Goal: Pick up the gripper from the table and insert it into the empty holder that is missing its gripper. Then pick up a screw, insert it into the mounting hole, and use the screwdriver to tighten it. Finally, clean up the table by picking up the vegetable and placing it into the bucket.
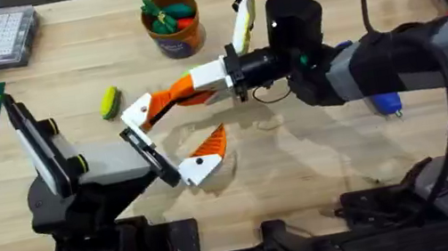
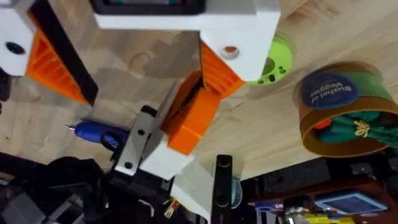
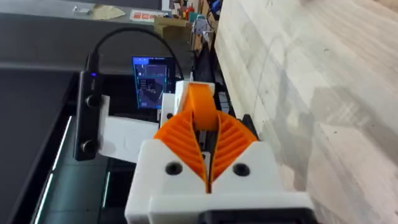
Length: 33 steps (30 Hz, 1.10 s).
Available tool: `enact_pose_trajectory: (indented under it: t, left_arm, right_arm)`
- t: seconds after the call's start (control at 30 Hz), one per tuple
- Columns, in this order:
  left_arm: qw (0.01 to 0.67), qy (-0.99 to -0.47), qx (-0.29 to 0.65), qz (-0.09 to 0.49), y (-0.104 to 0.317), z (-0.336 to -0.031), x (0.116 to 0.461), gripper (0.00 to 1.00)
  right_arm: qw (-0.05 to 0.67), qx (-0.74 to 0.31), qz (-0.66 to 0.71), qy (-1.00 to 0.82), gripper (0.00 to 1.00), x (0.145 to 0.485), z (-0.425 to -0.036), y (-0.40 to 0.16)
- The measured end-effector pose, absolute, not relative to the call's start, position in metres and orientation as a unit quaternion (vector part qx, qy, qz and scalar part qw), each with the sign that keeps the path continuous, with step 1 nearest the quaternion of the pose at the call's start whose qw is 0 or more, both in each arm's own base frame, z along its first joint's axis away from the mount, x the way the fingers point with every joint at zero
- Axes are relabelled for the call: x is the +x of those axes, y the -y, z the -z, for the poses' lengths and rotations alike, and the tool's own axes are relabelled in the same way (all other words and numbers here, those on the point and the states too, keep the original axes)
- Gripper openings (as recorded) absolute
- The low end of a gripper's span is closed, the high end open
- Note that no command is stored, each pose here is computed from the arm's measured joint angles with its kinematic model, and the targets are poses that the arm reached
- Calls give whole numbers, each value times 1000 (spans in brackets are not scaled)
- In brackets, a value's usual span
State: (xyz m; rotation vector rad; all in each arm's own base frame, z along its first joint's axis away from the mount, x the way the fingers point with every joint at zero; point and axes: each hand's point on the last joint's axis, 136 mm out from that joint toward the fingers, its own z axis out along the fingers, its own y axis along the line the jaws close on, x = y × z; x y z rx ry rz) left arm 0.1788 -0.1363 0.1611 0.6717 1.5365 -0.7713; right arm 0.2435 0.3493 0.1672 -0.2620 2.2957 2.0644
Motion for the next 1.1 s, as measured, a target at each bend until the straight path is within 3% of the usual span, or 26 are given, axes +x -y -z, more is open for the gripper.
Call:
enact_pose_trajectory:
  t: [0.3, 0.93, 1.1]
  left_arm:
    - [605, -665, 287, 331, 136, -161, 180, 986]
    - [584, -648, 322, 367, 148, -161, 164, 986]
    - [584, -648, 323, 368, 148, -161, 163, 986]
  right_arm:
    - [26, -83, -666, -741, 8, 244, -168, -350]
    - [2, -97, -667, -739, 418, 230, -168, -355]
    - [8, -89, -667, -739, 782, 238, -168, -349]
